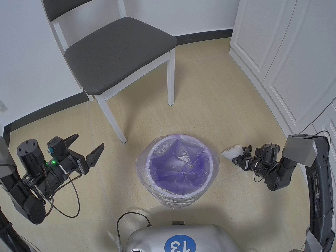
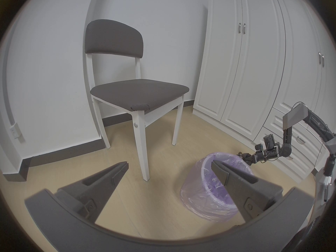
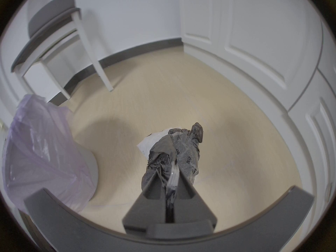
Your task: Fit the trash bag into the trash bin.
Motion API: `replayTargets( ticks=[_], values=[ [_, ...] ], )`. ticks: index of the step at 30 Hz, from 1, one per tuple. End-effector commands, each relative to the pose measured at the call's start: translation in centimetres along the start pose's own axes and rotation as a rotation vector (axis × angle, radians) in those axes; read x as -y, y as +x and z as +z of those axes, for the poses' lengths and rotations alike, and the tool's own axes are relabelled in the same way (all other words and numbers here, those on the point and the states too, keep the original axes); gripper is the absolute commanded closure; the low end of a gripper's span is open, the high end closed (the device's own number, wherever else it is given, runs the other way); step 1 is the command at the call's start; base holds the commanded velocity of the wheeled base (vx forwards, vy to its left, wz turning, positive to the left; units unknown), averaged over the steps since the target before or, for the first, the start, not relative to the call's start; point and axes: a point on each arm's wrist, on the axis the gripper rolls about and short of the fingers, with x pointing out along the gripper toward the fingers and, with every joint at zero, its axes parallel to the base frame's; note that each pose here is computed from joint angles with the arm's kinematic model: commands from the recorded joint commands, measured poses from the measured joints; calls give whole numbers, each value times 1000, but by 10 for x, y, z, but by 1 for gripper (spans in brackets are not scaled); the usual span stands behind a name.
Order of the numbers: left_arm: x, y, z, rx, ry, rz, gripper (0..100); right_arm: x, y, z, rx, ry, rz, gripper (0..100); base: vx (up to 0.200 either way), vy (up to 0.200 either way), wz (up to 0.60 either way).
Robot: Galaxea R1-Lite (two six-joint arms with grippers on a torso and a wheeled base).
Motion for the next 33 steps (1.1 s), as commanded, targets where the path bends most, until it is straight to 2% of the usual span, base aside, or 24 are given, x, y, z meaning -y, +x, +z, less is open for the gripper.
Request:
replayTargets(
  ticks=[1,2,6,13,16,17,19,22,25,28,33],
  values=[
    [2,-5,10,48,11,-2,0,-2,-16,-20,-7,-112,50,100,0,0,0],
    [2,-6,11,54,14,-3,0,-7,-18,-20,-10,-122,78,100,0,0,0],
    [3,-9,18,81,33,-2,0,-11,-14,-15,-24,-144,102,100,0,0,0],
    [14,-13,23,103,36,-47,0,-18,-15,15,0,-182,186,100,0,0,0],
    [26,-15,24,104,35,-97,0,-35,-27,46,25,-221,220,100,0,0,0],
    [26,-15,24,104,35,-97,0,-35,-27,46,25,-221,220,100,0,0,0],
    [28,-20,28,123,38,-101,0,-37,-35,64,11,-262,223,100,0,0,0],
    [28,-25,35,156,44,-97,0,-39,-49,87,41,-311,230,100,0,0,0],
    [28,-28,39,172,47,-97,0,-43,-56,100,64,-323,234,100,0,0,0],
    [28,-33,45,200,50,-96,0,-55,-83,129,113,-335,263,100,0,0,0],
    [29,-38,48,215,55,-102,0,-66,-108,148,156,-349,290,100,0,0,0]
  ],
)
